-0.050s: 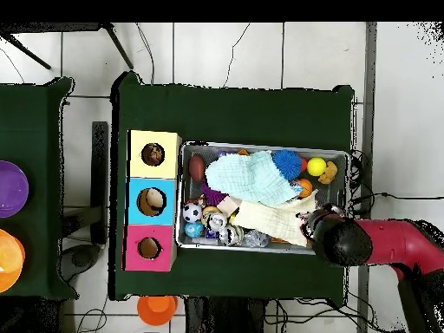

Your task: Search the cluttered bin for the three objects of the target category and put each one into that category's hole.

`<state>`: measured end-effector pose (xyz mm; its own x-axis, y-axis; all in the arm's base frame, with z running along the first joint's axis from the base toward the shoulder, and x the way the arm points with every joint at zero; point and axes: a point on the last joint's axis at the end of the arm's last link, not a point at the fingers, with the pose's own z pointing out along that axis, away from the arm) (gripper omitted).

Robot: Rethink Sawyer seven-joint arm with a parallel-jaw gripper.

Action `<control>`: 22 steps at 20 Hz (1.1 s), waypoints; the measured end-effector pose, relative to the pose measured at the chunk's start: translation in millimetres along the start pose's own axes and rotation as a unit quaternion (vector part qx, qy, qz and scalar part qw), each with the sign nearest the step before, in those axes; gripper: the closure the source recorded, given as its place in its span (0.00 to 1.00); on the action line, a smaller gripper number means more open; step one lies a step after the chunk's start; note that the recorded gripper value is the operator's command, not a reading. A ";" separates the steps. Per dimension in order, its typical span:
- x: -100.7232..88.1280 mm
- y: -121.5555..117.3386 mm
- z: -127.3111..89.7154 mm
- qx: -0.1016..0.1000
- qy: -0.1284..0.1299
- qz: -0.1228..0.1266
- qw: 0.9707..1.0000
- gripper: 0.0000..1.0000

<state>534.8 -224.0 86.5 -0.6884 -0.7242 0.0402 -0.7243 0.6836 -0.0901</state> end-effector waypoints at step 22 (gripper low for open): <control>-153.1 93.4 -93.7 -0.073 -0.107 0.090 0.988 1.00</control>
<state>569.0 -40.7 165.2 -0.7937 -0.5823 -0.1757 -0.6000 0.7970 0.0691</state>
